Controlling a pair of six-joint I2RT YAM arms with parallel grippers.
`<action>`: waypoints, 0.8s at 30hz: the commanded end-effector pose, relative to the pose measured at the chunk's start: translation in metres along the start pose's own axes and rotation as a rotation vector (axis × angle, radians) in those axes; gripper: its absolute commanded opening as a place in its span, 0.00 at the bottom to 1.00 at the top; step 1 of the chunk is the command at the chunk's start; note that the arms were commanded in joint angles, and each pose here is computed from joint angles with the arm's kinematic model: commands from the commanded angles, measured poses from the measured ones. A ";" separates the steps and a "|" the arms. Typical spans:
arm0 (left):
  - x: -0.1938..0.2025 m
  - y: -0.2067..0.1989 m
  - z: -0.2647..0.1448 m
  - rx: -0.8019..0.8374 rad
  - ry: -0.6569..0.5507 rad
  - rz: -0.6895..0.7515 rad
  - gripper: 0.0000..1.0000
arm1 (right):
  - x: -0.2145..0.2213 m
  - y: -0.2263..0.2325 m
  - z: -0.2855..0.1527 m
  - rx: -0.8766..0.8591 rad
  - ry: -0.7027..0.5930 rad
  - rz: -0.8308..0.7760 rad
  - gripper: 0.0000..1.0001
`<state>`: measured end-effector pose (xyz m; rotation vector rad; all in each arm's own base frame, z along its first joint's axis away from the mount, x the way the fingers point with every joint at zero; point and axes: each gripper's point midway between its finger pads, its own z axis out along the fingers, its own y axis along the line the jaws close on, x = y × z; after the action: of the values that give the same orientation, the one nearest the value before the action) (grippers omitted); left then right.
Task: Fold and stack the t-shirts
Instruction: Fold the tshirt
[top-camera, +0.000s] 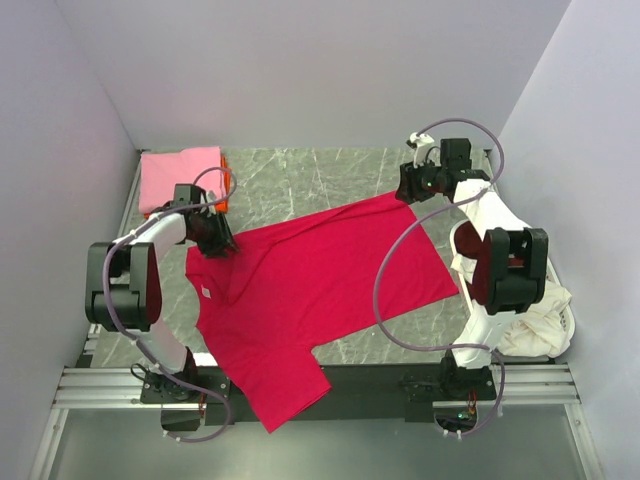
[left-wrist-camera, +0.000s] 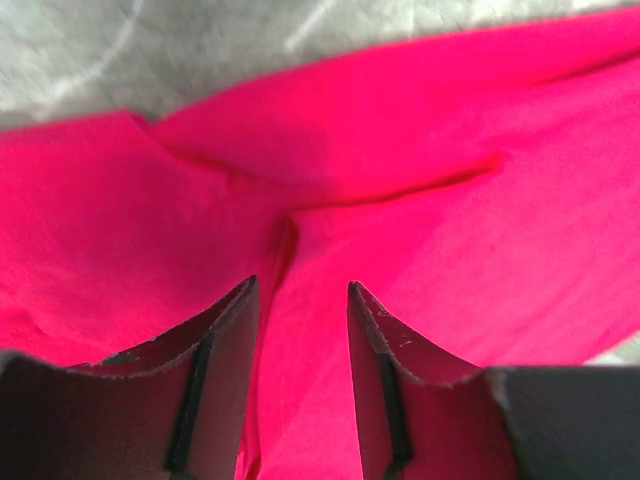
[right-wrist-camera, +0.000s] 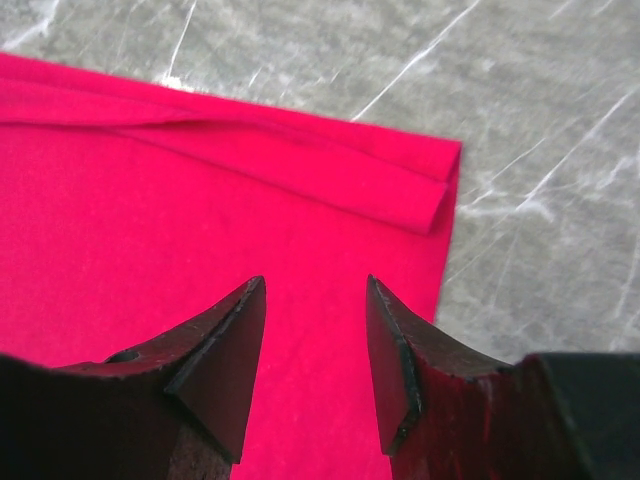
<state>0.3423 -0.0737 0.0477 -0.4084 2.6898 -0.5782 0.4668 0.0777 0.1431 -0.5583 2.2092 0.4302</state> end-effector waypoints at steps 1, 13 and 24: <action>-0.016 -0.002 0.003 -0.062 -0.039 0.071 0.46 | -0.012 0.011 -0.014 -0.018 -0.038 -0.031 0.52; -0.014 -0.007 0.021 -0.098 0.014 0.107 0.32 | -0.009 0.012 -0.015 -0.023 -0.033 -0.028 0.52; -0.017 -0.024 0.009 -0.070 -0.011 0.139 0.01 | -0.013 0.014 -0.018 -0.031 -0.046 -0.025 0.53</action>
<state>0.3540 -0.0850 0.0262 -0.3066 2.7799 -0.4272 0.4591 0.0811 0.1350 -0.5639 2.2289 0.4650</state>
